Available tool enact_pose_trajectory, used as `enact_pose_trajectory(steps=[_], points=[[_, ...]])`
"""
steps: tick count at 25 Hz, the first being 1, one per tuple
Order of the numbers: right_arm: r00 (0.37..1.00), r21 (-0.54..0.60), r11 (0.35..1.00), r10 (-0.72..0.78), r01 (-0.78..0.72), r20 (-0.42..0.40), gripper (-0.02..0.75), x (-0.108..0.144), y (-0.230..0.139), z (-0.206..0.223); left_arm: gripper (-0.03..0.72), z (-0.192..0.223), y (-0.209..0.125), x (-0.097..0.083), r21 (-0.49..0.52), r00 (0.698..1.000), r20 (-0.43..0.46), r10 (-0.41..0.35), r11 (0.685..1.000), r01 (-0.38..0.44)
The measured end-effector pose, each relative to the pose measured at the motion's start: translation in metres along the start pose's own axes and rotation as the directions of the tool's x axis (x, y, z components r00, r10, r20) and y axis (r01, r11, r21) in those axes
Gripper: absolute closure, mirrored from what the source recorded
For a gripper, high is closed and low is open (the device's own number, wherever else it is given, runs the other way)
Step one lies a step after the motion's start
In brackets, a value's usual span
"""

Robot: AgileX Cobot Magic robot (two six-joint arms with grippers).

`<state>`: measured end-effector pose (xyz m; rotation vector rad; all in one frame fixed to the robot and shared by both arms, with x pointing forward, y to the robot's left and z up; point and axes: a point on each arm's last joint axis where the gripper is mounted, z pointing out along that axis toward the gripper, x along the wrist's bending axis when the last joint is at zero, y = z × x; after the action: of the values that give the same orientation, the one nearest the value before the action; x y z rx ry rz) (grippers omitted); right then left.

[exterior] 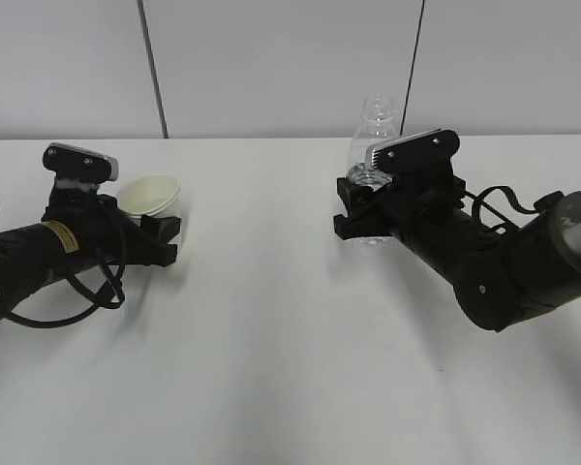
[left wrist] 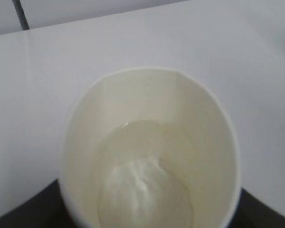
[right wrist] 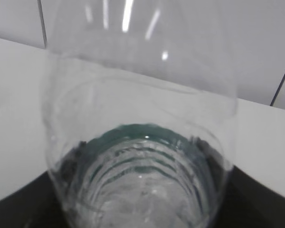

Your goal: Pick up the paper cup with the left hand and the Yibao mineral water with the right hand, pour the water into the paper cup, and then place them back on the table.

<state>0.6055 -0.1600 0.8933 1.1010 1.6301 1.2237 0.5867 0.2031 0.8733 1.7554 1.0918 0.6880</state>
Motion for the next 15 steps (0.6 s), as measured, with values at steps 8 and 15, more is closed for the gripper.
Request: enact_pose_trajectory(steps=[8, 15], points=[[1.0, -0.01, 1.0, 0.007, -0.006, 0.006, 0.26, -0.001, 0.001, 0.0, 0.225, 0.016, -0.002, 0.003, -0.035, 1.0, 0.003, 0.016, 0.999, -0.016], [1.0, -0.013, 1.0, 0.009, -0.009, 0.007, 0.26, -0.001, 0.002, 0.0, 0.097, 0.016, -0.013, 0.005, 0.042, 1.0, -0.025, -0.01, 0.999, 0.011]])
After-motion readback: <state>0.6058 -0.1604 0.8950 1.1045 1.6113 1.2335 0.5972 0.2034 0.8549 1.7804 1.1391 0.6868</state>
